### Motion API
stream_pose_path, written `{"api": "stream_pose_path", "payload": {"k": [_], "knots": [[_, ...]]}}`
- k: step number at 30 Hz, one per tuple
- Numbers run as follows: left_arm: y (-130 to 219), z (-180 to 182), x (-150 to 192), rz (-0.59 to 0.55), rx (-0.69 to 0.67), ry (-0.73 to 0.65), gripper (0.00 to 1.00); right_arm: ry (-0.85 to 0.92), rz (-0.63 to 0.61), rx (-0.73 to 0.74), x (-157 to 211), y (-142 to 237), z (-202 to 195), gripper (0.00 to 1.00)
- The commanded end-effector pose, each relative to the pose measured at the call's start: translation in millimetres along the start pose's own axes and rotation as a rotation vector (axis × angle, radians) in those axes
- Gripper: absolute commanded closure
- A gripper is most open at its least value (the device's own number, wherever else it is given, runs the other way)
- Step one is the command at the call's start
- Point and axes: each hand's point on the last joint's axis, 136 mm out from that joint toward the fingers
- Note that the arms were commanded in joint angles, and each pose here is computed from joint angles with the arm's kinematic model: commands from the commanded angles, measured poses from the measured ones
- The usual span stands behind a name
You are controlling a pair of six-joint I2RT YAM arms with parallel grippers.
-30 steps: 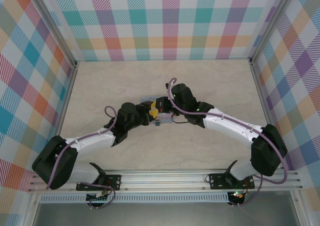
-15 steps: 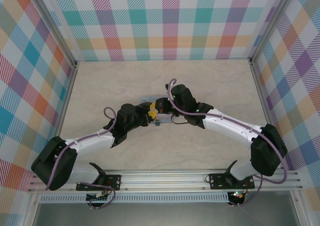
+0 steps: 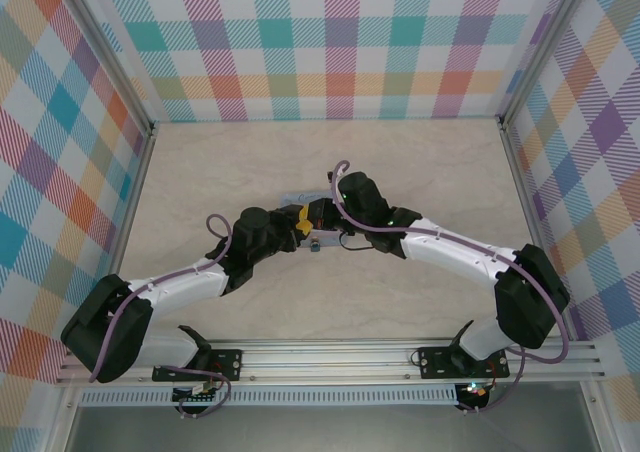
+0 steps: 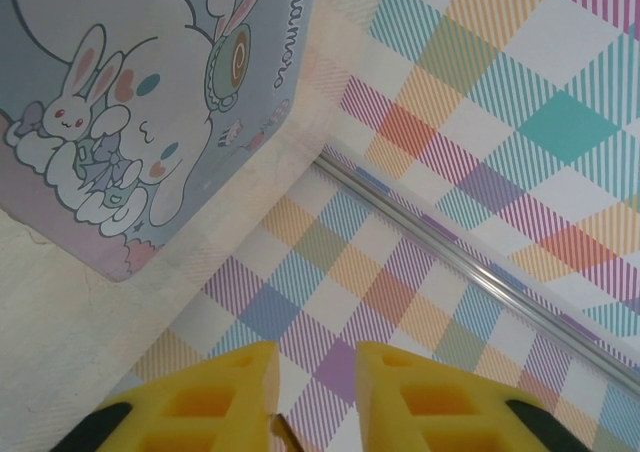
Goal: Unlock a padlock with a key
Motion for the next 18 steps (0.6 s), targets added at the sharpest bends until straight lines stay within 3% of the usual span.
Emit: {"api": "stream_pose_path", "payload": {"k": [1,18], "knots": [[3,-7,10,0.035,0.03,0.29,0.78,0.0,-0.005,-0.016,2,1,4,1.0],[2,-3,6,0.022,0.021,0.281,0.99,0.004,-0.036,0.035,2,15,-6,1.0]]}}
Point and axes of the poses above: each hand's point on the last joint's axis, 136 mm out from that joint toward the fingers, its own y axis back along the fingers, its own z axis along the line the jaws close on, x = y × z, and after that the axes turned 12 degrees about y, right-handed
